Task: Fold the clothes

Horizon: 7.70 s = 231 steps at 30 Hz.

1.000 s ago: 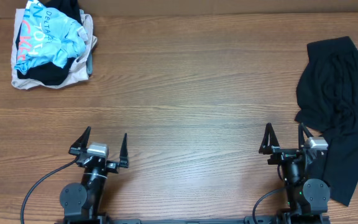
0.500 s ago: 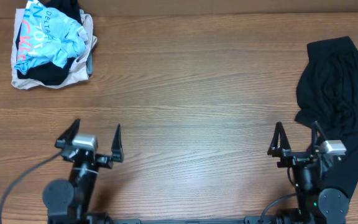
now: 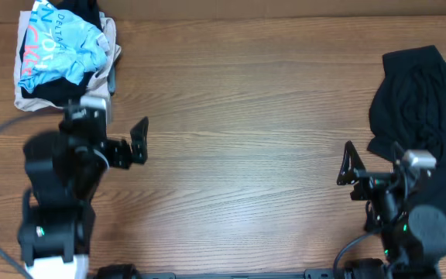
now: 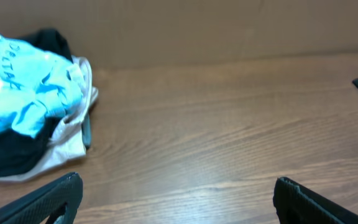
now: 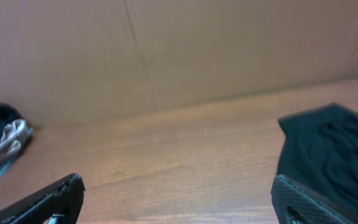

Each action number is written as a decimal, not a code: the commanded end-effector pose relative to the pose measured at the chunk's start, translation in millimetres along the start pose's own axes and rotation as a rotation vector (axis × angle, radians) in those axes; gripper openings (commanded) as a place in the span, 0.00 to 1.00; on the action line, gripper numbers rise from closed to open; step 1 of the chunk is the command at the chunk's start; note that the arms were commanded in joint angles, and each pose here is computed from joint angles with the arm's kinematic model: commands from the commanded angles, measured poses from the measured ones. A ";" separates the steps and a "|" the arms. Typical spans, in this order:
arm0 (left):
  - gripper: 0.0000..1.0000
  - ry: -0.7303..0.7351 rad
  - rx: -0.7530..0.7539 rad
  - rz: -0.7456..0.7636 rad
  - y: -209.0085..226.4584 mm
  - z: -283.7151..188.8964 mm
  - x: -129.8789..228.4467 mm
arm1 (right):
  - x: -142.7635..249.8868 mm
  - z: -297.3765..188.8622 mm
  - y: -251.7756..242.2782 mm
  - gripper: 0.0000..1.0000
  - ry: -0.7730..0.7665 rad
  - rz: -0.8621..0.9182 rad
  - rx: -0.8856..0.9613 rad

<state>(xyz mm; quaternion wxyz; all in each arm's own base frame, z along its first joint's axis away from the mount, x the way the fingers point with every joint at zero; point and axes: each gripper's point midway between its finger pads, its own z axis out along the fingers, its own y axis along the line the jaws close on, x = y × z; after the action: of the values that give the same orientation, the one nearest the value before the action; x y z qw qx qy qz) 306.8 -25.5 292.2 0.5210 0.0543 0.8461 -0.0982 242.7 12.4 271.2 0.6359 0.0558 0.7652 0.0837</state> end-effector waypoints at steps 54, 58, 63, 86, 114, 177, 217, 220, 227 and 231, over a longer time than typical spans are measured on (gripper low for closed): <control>1.00 0.326 0.014 -0.145 23.2 77.9 42.2 | 182.4 159.1 -224.1 0.87 0.866 0.419 0.680; 1.00 0.339 0.013 -0.149 24.1 80.7 45.7 | 191.2 156.3 -223.7 0.85 0.889 0.423 0.683; 1.00 0.347 0.010 -0.151 25.5 83.8 47.9 | 197.9 151.7 -222.3 0.66 0.908 0.425 0.686; 1.00 0.224 -0.061 -0.146 41.7 94.5 17.7 | 184.3 187.0 -42.9 0.04 1.127 0.329 0.218; 1.00 0.273 -0.101 -0.093 62.1 86.4 30.5 | 107.6 155.1 192.2 0.72 1.086 0.034 -0.122; 0.04 1.074 0.163 0.083 -62.9 152.6 255.9 | 22.1 322.6 -89.0 0.95 0.285 0.303 0.254; 0.45 1.370 0.163 -0.006 -90.7 68.1 257.1 | 127.9 -28.7 -36.0 1.00 1.047 0.633 0.552; 0.58 1.350 0.167 -0.002 -89.8 73.3 266.6 | 136.2 -23.5 -37.7 1.00 1.040 0.634 0.545; 0.73 1.240 0.181 0.024 -86.2 98.3 289.0 | 145.3 -16.7 -40.4 1.00 1.031 0.609 0.523; 0.73 1.200 0.163 0.045 -82.9 107.9 285.4 | 144.2 -12.9 -40.9 1.00 1.017 0.603 0.513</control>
<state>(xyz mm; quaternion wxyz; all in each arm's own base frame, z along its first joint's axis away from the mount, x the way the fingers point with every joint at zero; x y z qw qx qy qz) 255.5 -137.7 4.5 -0.0570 0.1508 0.9801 -0.1158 202.1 -0.8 125.3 0.1003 0.3769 0.9169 0.0848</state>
